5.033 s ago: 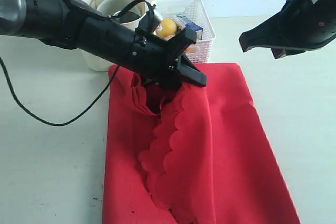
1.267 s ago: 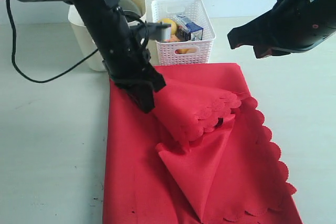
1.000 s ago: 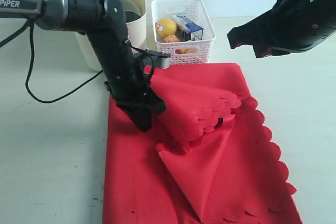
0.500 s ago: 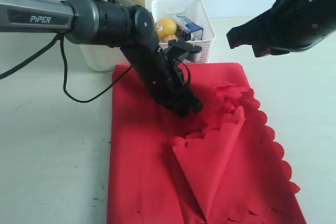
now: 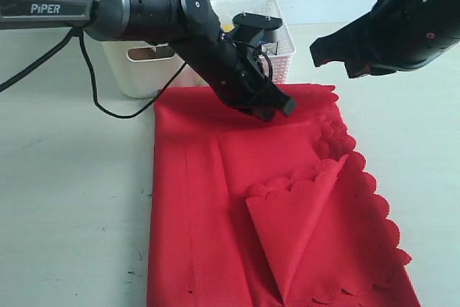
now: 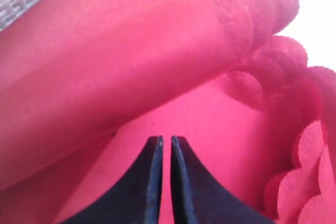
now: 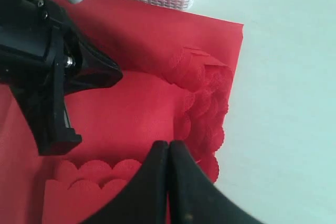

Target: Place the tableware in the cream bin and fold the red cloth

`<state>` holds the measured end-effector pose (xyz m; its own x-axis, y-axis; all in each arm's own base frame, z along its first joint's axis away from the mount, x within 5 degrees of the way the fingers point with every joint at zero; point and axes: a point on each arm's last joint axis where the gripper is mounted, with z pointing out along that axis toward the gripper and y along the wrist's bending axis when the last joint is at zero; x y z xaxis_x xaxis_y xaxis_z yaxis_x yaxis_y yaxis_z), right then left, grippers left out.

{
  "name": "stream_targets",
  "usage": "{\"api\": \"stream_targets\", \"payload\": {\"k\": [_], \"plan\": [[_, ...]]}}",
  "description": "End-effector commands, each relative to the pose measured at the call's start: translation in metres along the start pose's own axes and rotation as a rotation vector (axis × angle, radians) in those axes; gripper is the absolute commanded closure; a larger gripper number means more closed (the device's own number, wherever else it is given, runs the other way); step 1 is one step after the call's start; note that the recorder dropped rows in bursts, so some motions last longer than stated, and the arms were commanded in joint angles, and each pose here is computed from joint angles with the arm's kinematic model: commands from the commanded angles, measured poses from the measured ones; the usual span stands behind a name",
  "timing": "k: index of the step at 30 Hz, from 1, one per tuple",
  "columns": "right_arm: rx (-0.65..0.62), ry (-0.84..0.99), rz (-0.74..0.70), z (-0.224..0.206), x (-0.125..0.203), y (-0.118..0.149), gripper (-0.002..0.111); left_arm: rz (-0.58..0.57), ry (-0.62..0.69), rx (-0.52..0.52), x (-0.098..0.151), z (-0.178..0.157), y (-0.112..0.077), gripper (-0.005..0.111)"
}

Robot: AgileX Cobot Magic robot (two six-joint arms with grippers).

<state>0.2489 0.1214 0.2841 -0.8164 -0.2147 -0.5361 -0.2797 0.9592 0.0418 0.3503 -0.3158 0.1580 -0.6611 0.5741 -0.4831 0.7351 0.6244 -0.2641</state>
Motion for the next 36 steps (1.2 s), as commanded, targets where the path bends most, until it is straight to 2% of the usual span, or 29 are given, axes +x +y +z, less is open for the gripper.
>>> {"api": "stream_targets", "payload": {"k": [1,4,8,10,13,15,25,30,32,36], "plan": [[-0.038,-0.009,-0.019,-0.001,0.001,0.003,0.108,0.068,0.096,0.005,0.003,-0.025,-0.002,0.099],[-0.144,0.000,-0.081,0.004,0.005,0.013,0.108,0.110,0.183,-0.009,0.008,-0.044,-0.006,0.099],[-0.278,0.052,-0.145,0.020,0.012,0.026,0.108,0.107,0.257,-0.044,0.017,-0.063,-0.008,0.099],[-0.305,0.091,-0.154,0.040,0.013,0.029,0.108,0.053,0.274,-0.054,0.026,-0.069,-0.006,0.099],[-0.282,0.167,-0.164,0.087,0.018,0.030,0.108,0.000,0.375,-0.020,0.054,-0.063,-0.005,0.099],[-0.252,0.163,-0.155,0.112,0.020,0.029,0.108,-0.040,0.395,-0.001,0.071,-0.057,-0.006,0.099],[-0.152,0.223,-0.211,0.171,0.038,0.021,0.108,-0.075,0.324,-0.072,0.111,-0.043,0.001,0.099],[-0.082,0.392,-0.239,0.174,0.054,0.012,0.108,-0.071,0.303,-0.082,0.111,-0.042,0.002,0.099],[-0.034,0.494,-0.231,0.162,0.059,0.007,0.108,-0.069,0.299,-0.084,0.110,-0.042,0.002,0.099],[0.007,0.548,-0.212,0.142,0.058,0.003,0.108,-0.070,0.299,-0.084,0.111,-0.042,0.002,0.099]]}}
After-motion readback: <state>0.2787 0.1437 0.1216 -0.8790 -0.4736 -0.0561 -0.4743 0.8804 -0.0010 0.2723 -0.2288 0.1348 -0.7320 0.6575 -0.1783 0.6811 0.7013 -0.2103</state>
